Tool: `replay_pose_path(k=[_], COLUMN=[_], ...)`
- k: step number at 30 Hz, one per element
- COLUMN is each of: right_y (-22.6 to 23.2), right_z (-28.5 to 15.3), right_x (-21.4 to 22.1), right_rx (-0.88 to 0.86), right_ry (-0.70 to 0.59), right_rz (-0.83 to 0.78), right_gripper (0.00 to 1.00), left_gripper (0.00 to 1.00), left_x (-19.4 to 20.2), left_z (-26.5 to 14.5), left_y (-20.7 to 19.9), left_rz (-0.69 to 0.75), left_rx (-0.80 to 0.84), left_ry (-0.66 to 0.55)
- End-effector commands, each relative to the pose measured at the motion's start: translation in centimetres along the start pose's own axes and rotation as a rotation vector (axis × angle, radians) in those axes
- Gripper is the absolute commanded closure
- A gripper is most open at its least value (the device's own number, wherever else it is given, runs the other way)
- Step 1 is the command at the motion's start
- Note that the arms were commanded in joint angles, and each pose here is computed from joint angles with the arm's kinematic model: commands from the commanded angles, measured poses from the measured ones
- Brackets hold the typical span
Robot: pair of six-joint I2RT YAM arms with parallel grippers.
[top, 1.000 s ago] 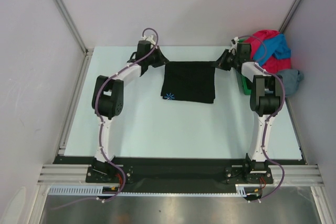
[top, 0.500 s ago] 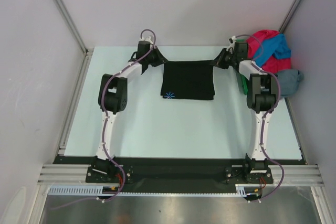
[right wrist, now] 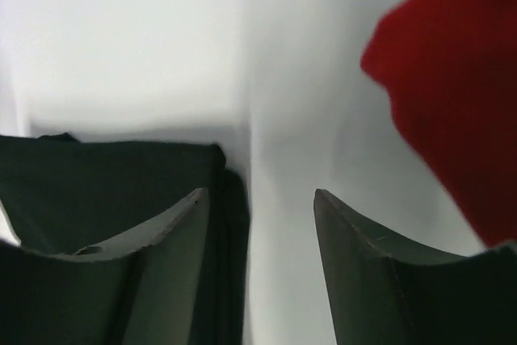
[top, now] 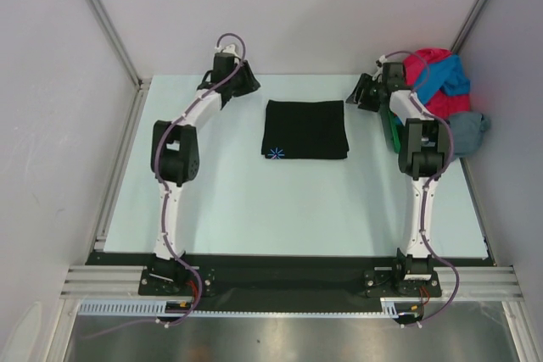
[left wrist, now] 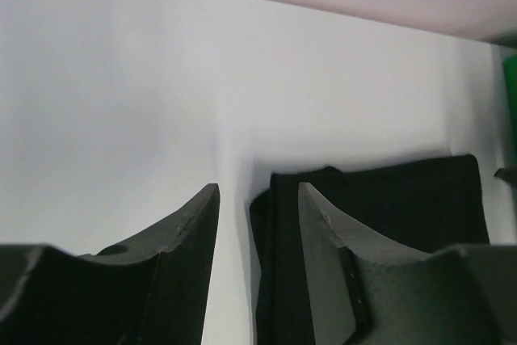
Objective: Fold and stack the t-shirts
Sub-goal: Fold the tshirt
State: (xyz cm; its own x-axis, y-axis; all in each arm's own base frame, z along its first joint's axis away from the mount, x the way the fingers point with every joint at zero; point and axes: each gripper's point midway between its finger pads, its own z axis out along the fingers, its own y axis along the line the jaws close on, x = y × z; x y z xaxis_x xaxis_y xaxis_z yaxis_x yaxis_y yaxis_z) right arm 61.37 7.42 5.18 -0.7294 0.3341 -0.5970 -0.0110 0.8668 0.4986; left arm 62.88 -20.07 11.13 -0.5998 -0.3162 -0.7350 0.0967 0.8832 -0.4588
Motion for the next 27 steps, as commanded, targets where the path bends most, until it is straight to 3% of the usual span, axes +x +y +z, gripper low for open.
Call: replay_pose_path(k=[1, 2, 3, 5, 7, 13, 17, 18, 21, 27], right_y=[3.6, 3.7, 5.0, 9.3, 10.9, 12.2, 8.5, 7.9, 4.9, 5.1], right_z=[-7.0, -7.2, -8.3, -8.0, -7.1, -3.8, -1.1, -0.9, -1.2, -5.0], right_x=[-5.3, -4.3, -4.6, -3.5, -1.0, 1.2, 3.6, 3.8, 3.5, 2.5], right_rx=[0.042, 0.026, -0.013, -0.178, -0.296, -0.514, -0.515, -0.509, -0.475, -0.429], right_ry=[-0.136, -0.118, -0.134, -0.128, -0.091, -0.03, 0.02, 0.024, 0.015, 0.014], right_rz=[-0.089, -0.077, -0.058, -0.06, 0.013, 0.15, 0.224, 0.233, 0.255, 0.198], right_gripper=[0.38, 0.38, 0.38, 0.4, 0.43, 0.55, 0.58, 0.59, 0.59, 0.58], left_gripper=[0.51, 0.52, 0.53, 0.55, 0.53, 0.55, 0.56, 0.56, 0.57, 0.54], left_x=[-2.4, -1.3, -2.0, 0.6, 2.0, 4.2, 3.5, 5.5, 4.2, 0.8], left_z=[-5.1, -5.6, -5.9, -5.9, -4.8, 0.1, 3.0, 4.4, 4.3, -2.8], left_y=[-3.4, -4.9, -6.3, -7.5, -9.0, -7.6, -5.4, -3.8, -2.9, -4.9], left_rz=[0.026, 0.007, -0.026, -0.048, -0.061, -0.277, -0.362, -0.38, -0.326, -0.19], left_rx=[0.113, 0.212, 0.285, 0.357, 0.422, 0.487, 0.498, 0.444, 0.411, 0.387], left_ry=[-0.054, -0.027, -0.075, -0.035, -0.023, 0.031, 0.016, 0.079, 0.069, 0.002])
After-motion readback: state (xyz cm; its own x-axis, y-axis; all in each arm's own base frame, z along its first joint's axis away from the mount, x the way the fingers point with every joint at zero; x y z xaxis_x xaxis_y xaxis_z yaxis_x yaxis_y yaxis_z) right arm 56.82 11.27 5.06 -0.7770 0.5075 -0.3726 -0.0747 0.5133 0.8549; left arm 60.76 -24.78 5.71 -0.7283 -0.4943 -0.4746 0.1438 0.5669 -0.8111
